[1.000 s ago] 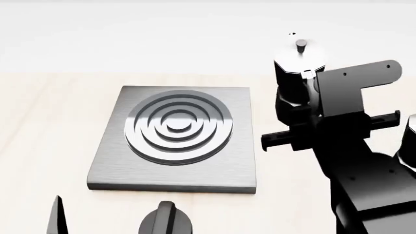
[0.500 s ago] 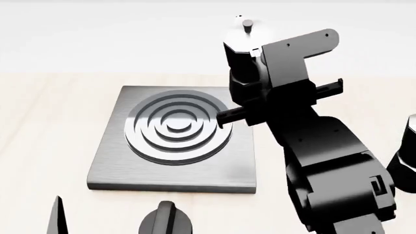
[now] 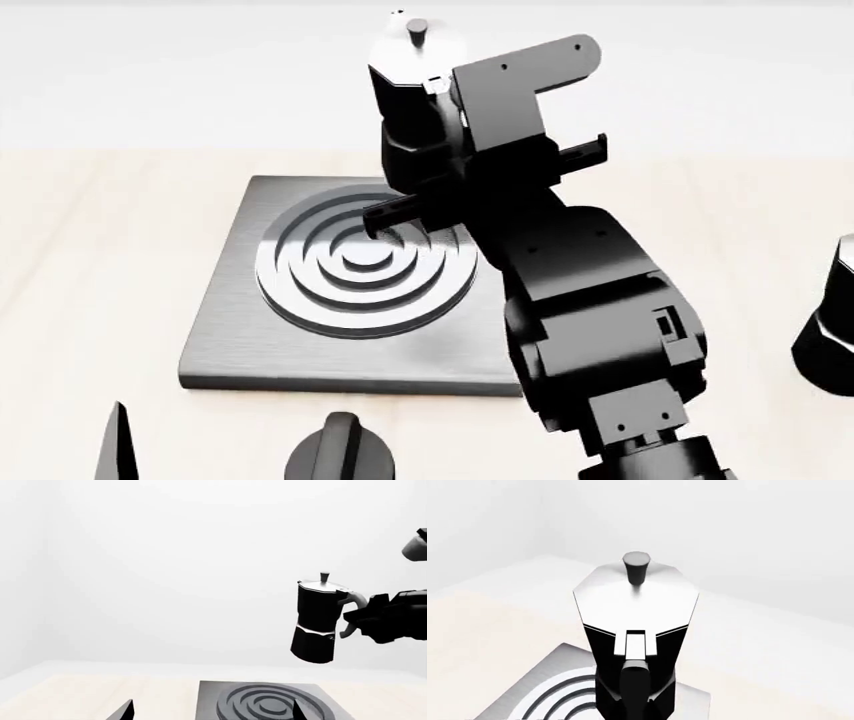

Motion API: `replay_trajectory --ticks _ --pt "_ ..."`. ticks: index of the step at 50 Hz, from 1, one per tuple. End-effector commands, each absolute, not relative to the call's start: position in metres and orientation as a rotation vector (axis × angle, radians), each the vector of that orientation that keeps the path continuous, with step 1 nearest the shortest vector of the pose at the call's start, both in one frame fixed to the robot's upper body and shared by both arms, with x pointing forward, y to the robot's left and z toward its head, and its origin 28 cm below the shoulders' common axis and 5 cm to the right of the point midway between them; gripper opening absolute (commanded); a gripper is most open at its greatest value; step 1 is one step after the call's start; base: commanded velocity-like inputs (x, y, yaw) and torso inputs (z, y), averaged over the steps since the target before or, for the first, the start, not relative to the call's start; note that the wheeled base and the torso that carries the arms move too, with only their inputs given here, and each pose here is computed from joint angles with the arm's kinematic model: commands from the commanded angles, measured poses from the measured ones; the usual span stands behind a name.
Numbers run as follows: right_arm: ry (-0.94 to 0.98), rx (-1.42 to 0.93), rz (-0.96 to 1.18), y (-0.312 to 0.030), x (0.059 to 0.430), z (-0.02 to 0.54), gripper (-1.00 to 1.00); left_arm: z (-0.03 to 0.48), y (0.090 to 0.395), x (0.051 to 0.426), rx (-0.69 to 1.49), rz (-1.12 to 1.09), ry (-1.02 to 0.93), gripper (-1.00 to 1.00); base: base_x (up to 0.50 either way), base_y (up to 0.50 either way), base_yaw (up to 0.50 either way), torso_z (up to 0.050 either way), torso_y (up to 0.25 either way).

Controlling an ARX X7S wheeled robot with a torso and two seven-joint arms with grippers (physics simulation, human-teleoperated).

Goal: Put both moka pots on the stove.

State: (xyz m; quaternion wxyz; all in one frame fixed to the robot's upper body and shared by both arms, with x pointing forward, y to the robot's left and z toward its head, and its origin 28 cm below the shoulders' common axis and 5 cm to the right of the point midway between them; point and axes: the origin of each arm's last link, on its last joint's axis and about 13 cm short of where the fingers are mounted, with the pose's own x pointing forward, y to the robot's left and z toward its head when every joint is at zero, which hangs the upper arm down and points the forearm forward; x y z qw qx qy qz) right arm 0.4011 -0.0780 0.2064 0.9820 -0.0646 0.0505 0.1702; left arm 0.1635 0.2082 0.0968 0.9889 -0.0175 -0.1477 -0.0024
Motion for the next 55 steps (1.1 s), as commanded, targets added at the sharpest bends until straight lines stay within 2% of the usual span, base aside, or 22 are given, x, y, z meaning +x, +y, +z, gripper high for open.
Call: replay_trajectory --ticks 1,27,55 --pt "0.063 -0.081 0.39 -0.057 0.412 0.213 -1.0 0.096 0.208 0.164 -0.035 -0.004 -0.295 1.0 0.0 0.0 0.0 0.0 0.0" --pt "0.045 -0.062 0.462 -0.026 0.419 0.198 -1.0 0.097 0.211 0.162 -0.049 -0.012 -0.31 1.0 0.0 0.0 0.0 0.0 0.001" --pt "0.073 -0.08 0.473 -0.023 0.418 0.183 -1.0 0.096 0.211 0.163 -0.048 -0.016 -0.308 1.0 0.0 0.0 0.0 0.001 -0.065"
